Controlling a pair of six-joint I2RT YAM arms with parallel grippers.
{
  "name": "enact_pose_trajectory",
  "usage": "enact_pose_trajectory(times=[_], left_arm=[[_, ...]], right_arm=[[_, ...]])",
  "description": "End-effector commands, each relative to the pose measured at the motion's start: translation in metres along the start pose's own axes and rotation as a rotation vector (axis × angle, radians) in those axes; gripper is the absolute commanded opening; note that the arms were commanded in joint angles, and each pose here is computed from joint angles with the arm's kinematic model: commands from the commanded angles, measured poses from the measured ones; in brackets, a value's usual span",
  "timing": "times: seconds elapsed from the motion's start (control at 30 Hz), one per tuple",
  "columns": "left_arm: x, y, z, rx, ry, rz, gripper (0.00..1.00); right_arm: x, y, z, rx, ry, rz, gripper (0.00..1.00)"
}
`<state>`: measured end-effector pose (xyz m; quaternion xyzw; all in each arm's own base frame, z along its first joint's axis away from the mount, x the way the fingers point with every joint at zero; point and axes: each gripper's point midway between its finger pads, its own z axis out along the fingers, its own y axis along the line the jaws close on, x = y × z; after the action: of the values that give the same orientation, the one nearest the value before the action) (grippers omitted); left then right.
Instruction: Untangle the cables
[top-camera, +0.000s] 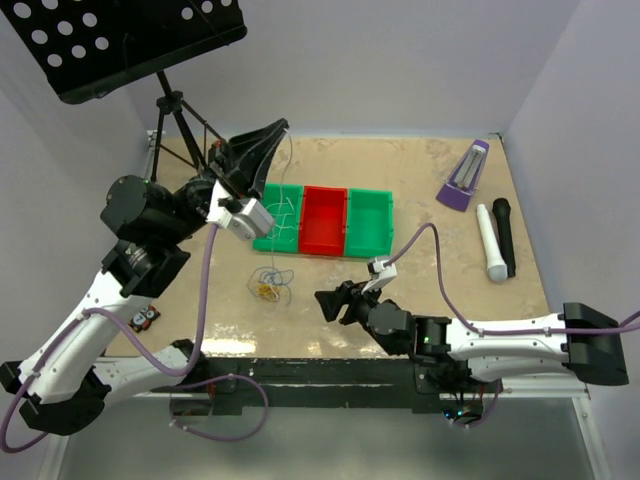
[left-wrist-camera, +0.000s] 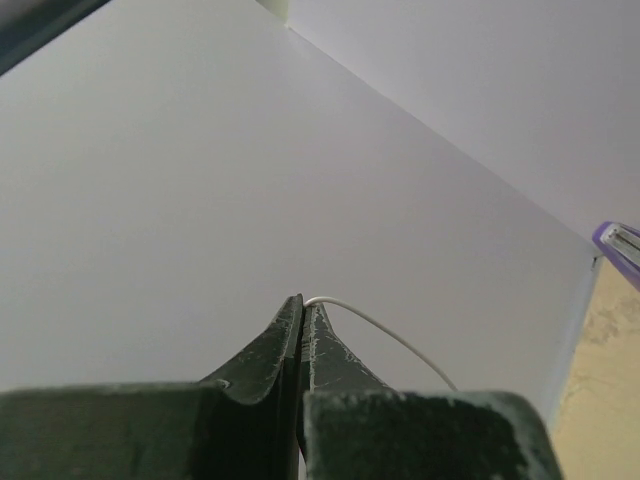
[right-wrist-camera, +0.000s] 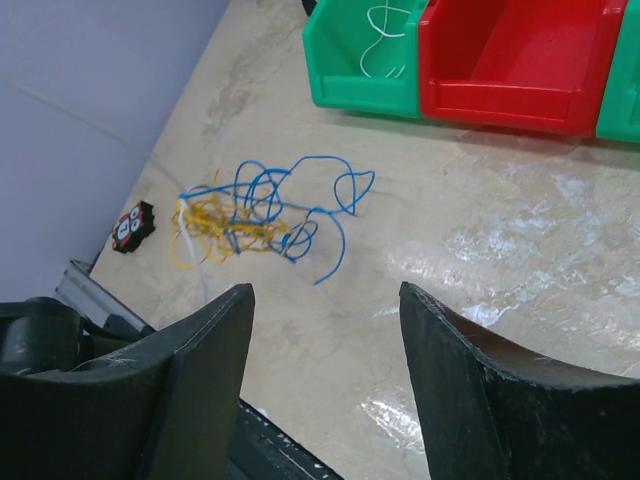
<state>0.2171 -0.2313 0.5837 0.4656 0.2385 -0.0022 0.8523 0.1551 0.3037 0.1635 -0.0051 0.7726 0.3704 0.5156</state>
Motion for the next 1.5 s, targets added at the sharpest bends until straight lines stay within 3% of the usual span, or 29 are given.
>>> enact_pose_trajectory(times=[0.0, 0.37, 0.6, 0.8, 0.9, 1.07, 1.47], left_arm=[[-0.019, 0.011, -0.012, -0.015, -0.045, -0.013, 0.00], [-0.019, 0.001, -0.016, 0.012, -0.044, -0.053, 0.00], [-0.020, -0.004, -0.016, 0.033, -0.050, -0.082, 0.00], [-0.023, -0.004, -0.014, 0.040, -0.067, -0.094, 0.00], [-0.024, -0.005, -0.013, 0.047, -0.071, -0.099, 0.00], [-0.026, -0.006, -0.013, 0.052, -0.081, -0.104, 0.00], [-0.025, -0.008, -0.013, 0.060, -0.078, -0.108, 0.00]], right_arm=[[-0.005, 0.007, -0.002, -0.029, 0.000, -0.055, 0.64], [-0.015, 0.048, 0.010, -0.133, -0.026, -0.070, 0.61], [-0.034, 0.076, 0.019, -0.163, -0.073, -0.042, 0.55], [-0.012, 0.079, 0.031, -0.158, -0.019, -0.048, 0.45], [0.003, 0.075, 0.030, -0.177, 0.017, -0.034, 0.46], [0.012, 0.064, 0.026, -0.168, 0.034, -0.013, 0.57], [0.005, 0.040, 0.011, -0.124, 0.025, 0.024, 0.58]])
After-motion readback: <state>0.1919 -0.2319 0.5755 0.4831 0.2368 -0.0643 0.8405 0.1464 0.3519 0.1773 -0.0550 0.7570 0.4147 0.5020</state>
